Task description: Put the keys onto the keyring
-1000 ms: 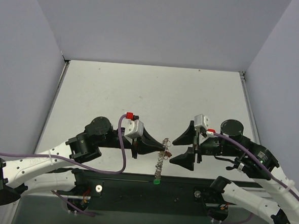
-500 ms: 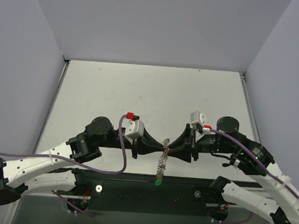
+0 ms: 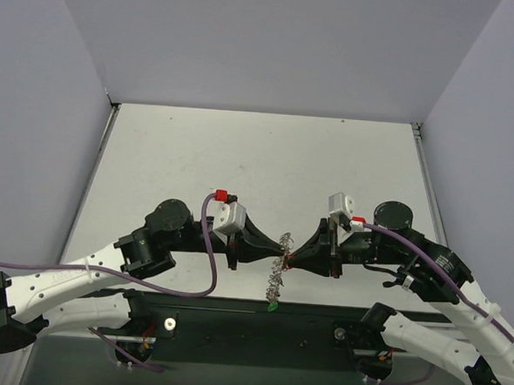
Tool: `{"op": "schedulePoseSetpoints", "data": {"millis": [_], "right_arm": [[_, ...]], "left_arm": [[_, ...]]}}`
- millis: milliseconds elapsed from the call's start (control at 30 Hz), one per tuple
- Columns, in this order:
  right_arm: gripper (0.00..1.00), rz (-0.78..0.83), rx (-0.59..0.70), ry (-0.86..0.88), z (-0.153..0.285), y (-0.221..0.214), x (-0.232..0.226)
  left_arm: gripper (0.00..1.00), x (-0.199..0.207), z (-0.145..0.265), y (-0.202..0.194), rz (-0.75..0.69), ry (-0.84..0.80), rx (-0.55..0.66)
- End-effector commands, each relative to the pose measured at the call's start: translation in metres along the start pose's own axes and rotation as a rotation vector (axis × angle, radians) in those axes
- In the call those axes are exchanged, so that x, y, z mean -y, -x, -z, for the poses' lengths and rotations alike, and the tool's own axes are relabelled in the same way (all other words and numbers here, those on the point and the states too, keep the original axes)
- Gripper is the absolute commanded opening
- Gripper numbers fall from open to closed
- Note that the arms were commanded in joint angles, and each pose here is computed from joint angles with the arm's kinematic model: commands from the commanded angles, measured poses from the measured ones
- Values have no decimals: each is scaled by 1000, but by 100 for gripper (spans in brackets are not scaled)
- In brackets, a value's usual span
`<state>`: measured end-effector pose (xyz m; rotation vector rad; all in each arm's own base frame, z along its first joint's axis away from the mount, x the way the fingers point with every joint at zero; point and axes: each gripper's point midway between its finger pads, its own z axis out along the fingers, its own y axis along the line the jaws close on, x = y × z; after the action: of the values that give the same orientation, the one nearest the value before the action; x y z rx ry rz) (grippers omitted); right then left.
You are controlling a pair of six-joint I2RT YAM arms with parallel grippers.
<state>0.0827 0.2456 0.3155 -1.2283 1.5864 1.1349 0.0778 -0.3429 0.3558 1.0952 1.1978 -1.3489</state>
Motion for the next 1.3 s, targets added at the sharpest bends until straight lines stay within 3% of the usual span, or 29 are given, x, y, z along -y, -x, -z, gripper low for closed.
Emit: {"op": "schedulePoseSetpoints", "data": {"millis": [0, 933, 1267], "right_arm": [[0, 33, 44, 14, -2, 10, -2], [0, 17, 19, 36, -7, 1, -2], [0, 11, 10, 44, -8, -2, -2]], "left_arm": [[0, 9, 2, 47, -57, -22, 169], [0, 42, 15, 80, -93, -173, 353], [0, 48, 17, 92, -109, -219, 468]]}}
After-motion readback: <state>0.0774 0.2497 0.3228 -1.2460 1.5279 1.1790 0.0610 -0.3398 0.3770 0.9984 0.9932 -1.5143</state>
